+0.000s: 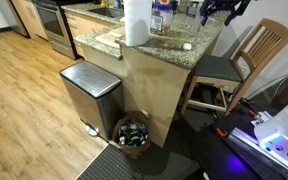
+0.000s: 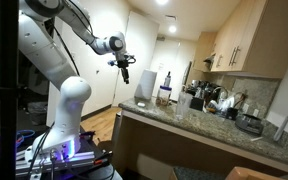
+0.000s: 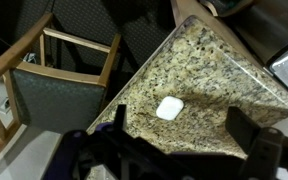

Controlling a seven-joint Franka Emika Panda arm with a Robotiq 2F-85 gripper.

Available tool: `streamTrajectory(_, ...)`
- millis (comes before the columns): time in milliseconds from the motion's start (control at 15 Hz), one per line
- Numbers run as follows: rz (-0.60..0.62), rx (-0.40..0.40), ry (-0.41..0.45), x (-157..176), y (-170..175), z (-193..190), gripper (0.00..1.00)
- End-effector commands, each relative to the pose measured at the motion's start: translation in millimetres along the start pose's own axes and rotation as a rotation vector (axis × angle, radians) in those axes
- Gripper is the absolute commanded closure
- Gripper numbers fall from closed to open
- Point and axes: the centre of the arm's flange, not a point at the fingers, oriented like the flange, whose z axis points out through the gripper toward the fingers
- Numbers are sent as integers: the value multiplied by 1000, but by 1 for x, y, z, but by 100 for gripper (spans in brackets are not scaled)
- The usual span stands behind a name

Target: Put the white thing on the counter into the cup

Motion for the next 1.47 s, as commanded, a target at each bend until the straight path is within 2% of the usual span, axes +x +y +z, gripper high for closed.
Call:
streamTrajectory(0,35,3,6,-1,-2,0,0)
streamTrajectory(200,78,23,-12,-2,-4,-1,0)
streamTrajectory(533,386,158,10,-2,-21,-1,0)
streamTrajectory(733,556,151,83,1,-24,-4,0)
streamTrajectory(933,735,116,62,-4,-30,-4,0)
streamTrajectory(1000,760,159,34,-6,-31,-4,0)
streamTrajectory(1067,696,142,51,-3,-27,-8,0)
streamTrajectory(1200,735,147,45,-5,-29,-9,0)
streamTrajectory(1267,730,104,31,-5,-28,-11,0)
streamTrajectory(1333,778,109,46,-7,-29,-10,0)
streamTrajectory(1400,885,166,-5,-11,-35,-7,0)
